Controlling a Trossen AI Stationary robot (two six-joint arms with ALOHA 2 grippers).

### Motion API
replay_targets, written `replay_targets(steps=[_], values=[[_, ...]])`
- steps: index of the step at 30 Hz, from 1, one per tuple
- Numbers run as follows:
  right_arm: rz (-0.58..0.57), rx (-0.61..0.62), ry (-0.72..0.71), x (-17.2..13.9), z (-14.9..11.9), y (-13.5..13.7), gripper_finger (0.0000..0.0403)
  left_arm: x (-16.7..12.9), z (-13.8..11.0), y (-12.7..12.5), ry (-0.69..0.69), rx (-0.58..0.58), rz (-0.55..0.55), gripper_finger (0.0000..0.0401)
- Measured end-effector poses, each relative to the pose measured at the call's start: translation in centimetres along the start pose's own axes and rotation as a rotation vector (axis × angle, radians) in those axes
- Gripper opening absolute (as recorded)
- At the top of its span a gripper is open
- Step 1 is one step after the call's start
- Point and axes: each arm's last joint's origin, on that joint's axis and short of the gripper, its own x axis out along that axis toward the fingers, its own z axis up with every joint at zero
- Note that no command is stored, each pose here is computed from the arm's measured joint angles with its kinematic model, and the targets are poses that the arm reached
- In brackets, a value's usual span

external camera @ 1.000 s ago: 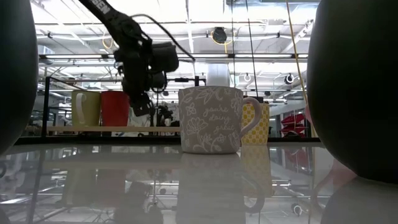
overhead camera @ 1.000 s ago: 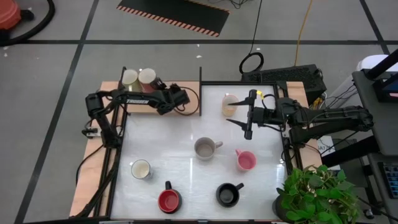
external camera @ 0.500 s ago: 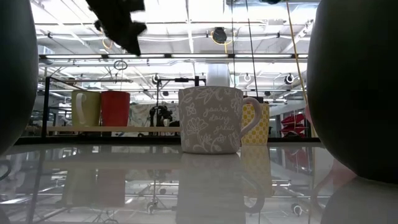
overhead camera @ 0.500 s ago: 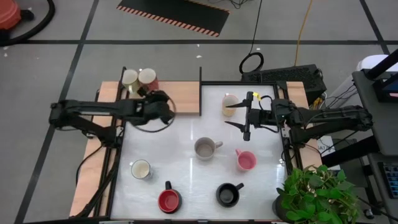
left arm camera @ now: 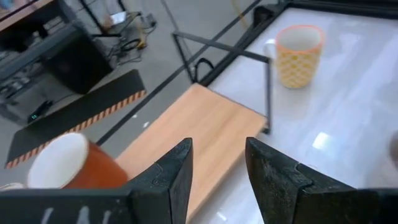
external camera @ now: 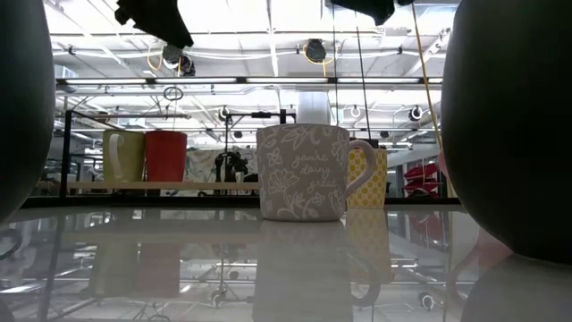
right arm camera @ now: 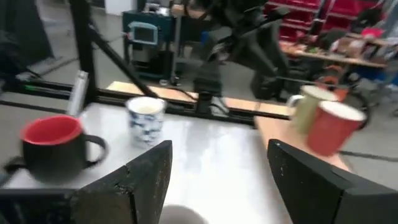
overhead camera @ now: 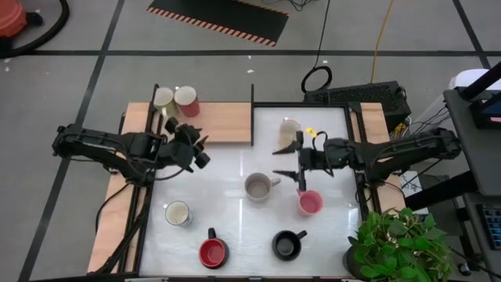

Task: Place coffee mugs
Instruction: Put the black mug on the shelf

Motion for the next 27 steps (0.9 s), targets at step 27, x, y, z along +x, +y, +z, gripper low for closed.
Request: replay_targets(steps=[27], values=[[0.067, 0.295, 0.114, -2.5, -2.8, 15.7, 0.0257, -5.0, -0.7, -10.4, -0.215, -0.039, -0.486, 0.0152]])
